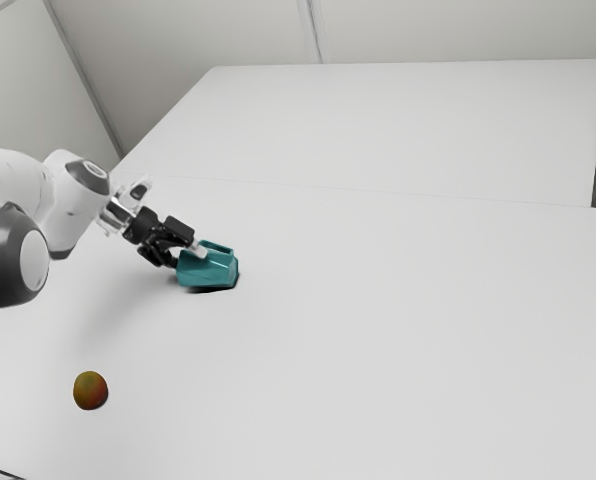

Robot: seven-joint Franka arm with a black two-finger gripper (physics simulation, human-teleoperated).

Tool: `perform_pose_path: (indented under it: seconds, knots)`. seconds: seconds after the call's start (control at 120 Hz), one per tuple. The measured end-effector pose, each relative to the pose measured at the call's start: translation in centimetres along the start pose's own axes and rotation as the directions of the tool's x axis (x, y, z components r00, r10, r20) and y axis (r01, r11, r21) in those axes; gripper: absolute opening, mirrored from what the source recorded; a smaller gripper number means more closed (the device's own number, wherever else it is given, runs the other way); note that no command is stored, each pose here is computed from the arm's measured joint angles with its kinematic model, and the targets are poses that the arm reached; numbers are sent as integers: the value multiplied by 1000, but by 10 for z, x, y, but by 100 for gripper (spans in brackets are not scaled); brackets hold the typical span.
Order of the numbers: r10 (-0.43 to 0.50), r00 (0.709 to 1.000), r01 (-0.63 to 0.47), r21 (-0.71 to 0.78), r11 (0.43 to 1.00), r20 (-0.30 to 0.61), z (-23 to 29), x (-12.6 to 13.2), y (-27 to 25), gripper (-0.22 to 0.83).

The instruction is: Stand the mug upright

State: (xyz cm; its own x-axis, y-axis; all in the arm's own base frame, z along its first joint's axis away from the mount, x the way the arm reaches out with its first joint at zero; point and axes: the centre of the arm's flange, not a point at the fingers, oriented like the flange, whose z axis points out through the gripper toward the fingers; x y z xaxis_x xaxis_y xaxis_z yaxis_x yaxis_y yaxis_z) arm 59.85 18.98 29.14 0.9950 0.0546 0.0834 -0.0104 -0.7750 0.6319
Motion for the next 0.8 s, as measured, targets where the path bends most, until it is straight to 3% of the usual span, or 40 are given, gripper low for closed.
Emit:
perform_pose_path:
  seconds: [0.8]
  knots:
    - [-14, 997, 4, -148, 989, -73, 8, -8, -12, 62]
